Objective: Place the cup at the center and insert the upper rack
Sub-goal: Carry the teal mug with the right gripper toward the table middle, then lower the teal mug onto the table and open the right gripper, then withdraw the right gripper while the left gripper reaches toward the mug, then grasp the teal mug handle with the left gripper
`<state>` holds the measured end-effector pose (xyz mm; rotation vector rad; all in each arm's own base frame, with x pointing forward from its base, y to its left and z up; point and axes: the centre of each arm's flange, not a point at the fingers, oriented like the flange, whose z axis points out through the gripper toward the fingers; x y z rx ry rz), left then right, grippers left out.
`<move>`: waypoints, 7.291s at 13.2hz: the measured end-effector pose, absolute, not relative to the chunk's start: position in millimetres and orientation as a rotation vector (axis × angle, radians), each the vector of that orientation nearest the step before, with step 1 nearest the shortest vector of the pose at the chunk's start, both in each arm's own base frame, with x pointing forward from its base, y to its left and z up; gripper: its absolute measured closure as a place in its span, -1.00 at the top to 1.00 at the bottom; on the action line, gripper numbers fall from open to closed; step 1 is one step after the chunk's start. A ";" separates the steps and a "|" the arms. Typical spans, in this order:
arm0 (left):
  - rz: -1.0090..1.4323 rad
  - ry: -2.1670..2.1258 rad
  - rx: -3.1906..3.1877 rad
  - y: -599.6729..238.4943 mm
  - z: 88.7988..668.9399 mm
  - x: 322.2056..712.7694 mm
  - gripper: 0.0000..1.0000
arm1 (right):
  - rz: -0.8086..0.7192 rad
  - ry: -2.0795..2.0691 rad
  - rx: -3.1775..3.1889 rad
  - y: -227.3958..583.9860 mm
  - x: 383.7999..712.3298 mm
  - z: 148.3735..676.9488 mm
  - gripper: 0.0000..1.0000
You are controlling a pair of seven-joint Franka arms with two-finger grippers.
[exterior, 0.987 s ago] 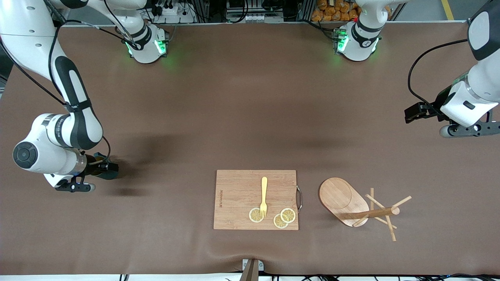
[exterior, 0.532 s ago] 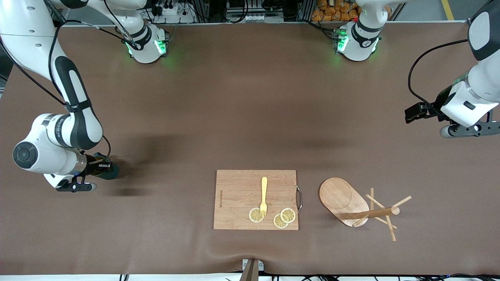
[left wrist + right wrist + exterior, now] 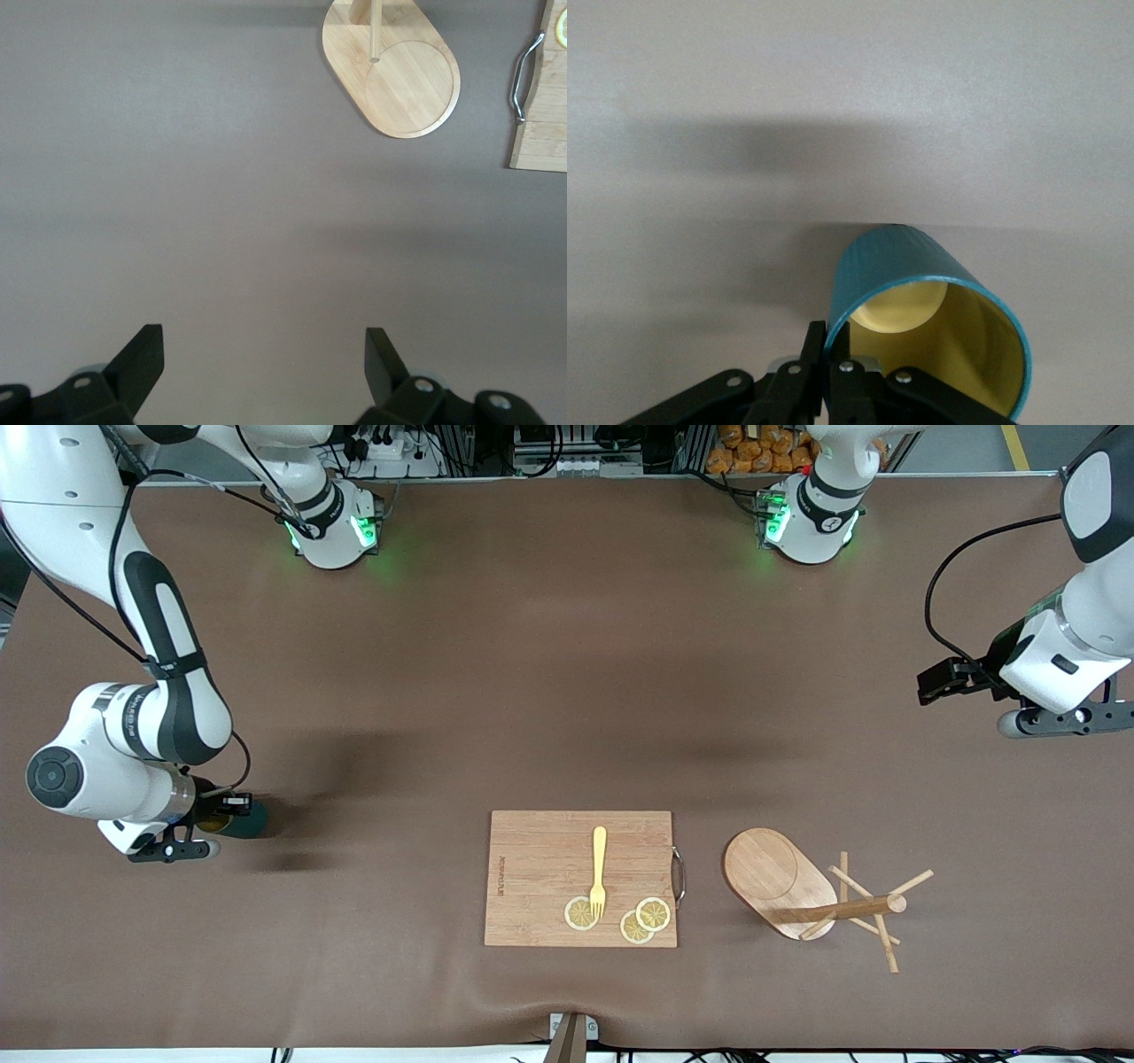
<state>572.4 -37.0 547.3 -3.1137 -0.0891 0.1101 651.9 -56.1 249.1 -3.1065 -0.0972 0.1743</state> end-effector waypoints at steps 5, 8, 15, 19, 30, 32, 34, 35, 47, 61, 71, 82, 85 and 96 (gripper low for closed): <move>0.112 -0.094 -3.114 -35.2 546.9 572.5 1.00 | 0.124 -0.253 -3.096 9.5 658.5 302.9 -0.90; 0.113 -0.096 -3.113 -34.7 546.4 572.4 1.00 | 0.093 -0.423 -3.080 81.4 649.3 341.8 -0.90; 0.114 -0.099 -3.113 -33.6 546.0 572.4 1.00 | 0.133 -0.799 -3.018 268.7 590.1 347.8 -0.90; 0.116 -0.098 -3.113 -33.8 545.5 572.3 1.00 | 0.137 -0.887 -3.007 365.2 537.0 338.8 -0.90; 0.122 -0.123 -3.112 -24.7 543.7 572.5 1.00 | 0.124 -1.063 -2.973 539.2 395.6 302.2 -0.90; 0.111 -0.127 -3.113 -23.4 544.2 573.3 1.00 | 0.140 -1.096 -2.970 556.7 376.6 289.2 -0.90; 0.106 -0.135 -3.114 -20.4 544.5 573.8 1.00 | 0.152 -1.105 -2.976 569.2 363.0 278.3 -0.90; 0.105 -0.138 -3.114 -19.3 544.6 573.9 1.00 | 0.154 -1.096 -2.982 574.8 357.2 274.6 -0.90; 0.104 -0.128 -3.114 -22.9 544.7 573.8 1.00 | 0.124 -0.951 -3.081 594.0 334.1 259.2 -0.90; 0.096 -0.185 -3.108 -47.8 546.4 572.0 1.00 | 0.017 -0.907 -3.061 600.3 357.2 293.8 0.48; 0.085 -0.269 -3.098 -79.8 549.0 568.1 1.00 | 0.102 -0.246 -3.180 358.5 510.7 543.6 1.00; 0.055 -0.923 -2.962 -260.4 552.9 511.5 1.00 | 0.029 -0.022 -3.155 -2.9 595.0 603.3 1.00; 0.059 -1.052 -2.905 -330.6 544.6 473.5 1.00 | -0.027 -0.027 -3.156 -49.7 599.2 601.7 1.00; -0.174 -1.352 -2.609 -549.0 424.2 386.4 1.00 | 0.054 0.023 -3.150 -74.2 596.3 573.1 1.00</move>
